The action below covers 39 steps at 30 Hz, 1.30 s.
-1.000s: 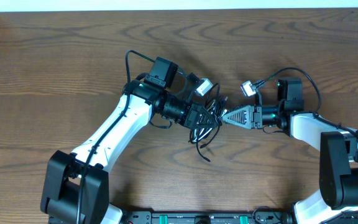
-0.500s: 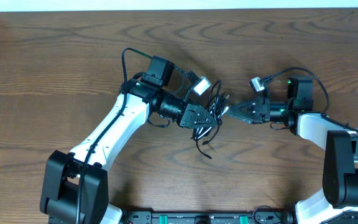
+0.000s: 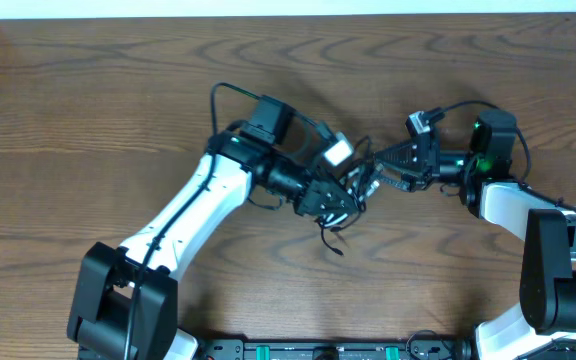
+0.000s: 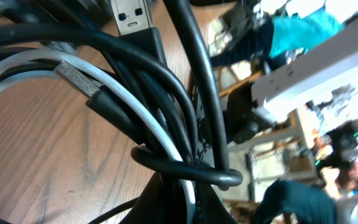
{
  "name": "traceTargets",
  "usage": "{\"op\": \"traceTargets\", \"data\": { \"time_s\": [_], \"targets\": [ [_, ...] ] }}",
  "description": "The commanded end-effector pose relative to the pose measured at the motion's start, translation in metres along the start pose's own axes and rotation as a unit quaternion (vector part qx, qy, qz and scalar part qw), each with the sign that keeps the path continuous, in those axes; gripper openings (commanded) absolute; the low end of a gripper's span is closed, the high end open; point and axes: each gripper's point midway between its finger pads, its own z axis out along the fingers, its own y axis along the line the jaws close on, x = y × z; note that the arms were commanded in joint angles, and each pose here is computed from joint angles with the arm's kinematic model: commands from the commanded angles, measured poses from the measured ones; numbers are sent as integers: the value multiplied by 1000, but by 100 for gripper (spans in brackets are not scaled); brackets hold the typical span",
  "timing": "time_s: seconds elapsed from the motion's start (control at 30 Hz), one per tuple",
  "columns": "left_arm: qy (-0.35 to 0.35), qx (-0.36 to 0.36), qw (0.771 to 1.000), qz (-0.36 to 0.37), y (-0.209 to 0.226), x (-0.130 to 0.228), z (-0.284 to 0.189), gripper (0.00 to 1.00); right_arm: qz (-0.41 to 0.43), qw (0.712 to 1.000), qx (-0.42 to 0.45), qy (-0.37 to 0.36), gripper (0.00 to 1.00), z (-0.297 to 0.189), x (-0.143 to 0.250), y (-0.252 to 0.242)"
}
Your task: Untangle cables
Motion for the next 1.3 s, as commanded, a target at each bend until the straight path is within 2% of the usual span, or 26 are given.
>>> {"op": "traceTargets", "data": {
  "time_s": [0.0, 0.07, 0.13, 0.23, 0.3, 0.33, 0.4, 0.43, 0.63, 0.8, 0.87, 0.9, 0.93, 1.03, 1.1, 1.2, 1.27],
  "targets": [
    [25, -14, 999, 45, -1, 7, 13, 7, 75, 997, -5, 17, 96, 6, 1, 8],
    [31, -17, 998, 51, -2, 8, 17, 7, 81, 996, -5, 23, 92, 10, 2, 12],
    [27, -17, 998, 58, -2, 6, 17, 8, 81, 996, -5, 32, 83, 16, 4, 14],
    [20, -20, 997, 67, 0, 1, 16, 7, 80, 996, -6, 50, 60, 27, 12, 15],
    [15, -23, 997, 70, 2, -1, 14, 7, 80, 995, -6, 63, 39, 34, 17, 16],
    [14, -24, 997, 70, 3, -2, 12, 7, 80, 994, -6, 68, 33, 38, 19, 16],
    [11, -27, 997, 68, 5, -2, 10, 7, 79, 994, -5, 74, 8, 42, 22, 16],
    [9, -29, 997, 66, 7, -3, 8, 7, 79, 994, -5, 76, 2, 43, 23, 16],
    [6, -105, 994, -3, 37, -2, -8, 7, 79, 994, -6, 79, 1, 44, 24, 17],
    [-13, -170, 981, -91, 64, -2, -26, 9, 79, 994, -6, 80, 1, 43, 25, 17],
    [-28, -179, 975, -127, 69, -5, -32, 17, 79, 994, -6, 80, 1, 43, 25, 17],
    [-38, -184, 972, -145, 72, -8, -36, 25, 79, 994, -6, 80, 1, 43, 25, 17],
    [-50, -185, 968, -163, 74, -11, -39, 28, 79, 994, -6, 80, 1, 43, 25, 17],
    [-99, -189, 947, -241, 82, -23, -56, 34, 79, 994, -6, 78, 1, 43, 24, 17],
    [-116, -189, 937, -268, 84, -27, -64, 36, 79, 994, -5, 76, 1, 43, 23, 16],
    [-133, -194, 932, -275, 82, -31, -76, 45, 77, 994, -4, 72, 1, 44, 22, 16],
    [-143, -216, 926, -273, 85, -32, -84, 47, 76, 995, -2, 67, 1, 44, 20, 15]
  ]
}}
